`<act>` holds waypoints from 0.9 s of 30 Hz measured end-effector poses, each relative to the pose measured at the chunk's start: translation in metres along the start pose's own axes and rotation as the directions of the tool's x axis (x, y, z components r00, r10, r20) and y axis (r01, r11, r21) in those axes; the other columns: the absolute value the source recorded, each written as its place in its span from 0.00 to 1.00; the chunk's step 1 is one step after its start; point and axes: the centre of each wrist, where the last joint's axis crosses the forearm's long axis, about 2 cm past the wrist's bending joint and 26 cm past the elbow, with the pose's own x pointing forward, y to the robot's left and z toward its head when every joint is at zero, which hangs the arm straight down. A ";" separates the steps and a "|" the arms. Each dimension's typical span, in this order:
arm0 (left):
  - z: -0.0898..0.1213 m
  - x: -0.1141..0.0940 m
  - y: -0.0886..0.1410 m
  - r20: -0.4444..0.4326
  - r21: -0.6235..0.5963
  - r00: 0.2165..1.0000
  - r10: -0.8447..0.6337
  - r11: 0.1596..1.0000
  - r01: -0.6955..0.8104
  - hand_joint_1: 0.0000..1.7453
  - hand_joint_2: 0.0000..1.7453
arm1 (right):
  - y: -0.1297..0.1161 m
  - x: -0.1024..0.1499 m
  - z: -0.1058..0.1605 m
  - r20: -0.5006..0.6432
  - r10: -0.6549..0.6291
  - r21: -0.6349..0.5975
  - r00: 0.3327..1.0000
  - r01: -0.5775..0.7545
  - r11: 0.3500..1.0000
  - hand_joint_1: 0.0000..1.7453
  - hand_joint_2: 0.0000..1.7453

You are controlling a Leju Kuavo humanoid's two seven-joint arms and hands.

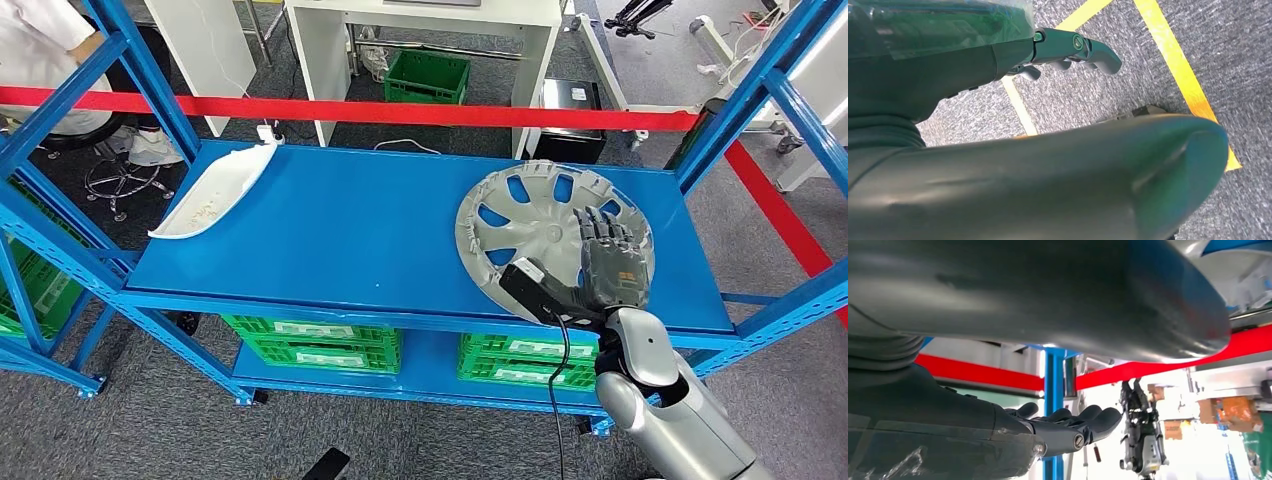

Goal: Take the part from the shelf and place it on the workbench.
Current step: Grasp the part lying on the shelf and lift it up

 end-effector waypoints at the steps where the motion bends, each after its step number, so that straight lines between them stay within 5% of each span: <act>1: 0.000 0.000 0.000 0.001 -0.001 1.000 -0.001 1.000 0.001 0.00 0.00 | 0.000 0.001 -0.001 0.007 -0.010 -0.002 1.000 0.010 1.000 0.00 0.00; 16: 0.000 0.004 0.002 0.003 0.004 1.000 -0.009 1.000 0.009 0.00 0.00 | 0.015 0.013 -0.021 0.022 -0.102 0.038 0.995 0.101 0.994 0.00 0.00; 27: -0.001 0.003 0.004 -0.004 0.016 1.000 -0.017 1.000 0.017 0.00 0.00 | 0.032 -0.001 -0.023 -0.031 -0.159 0.099 0.987 0.161 0.982 0.00 0.00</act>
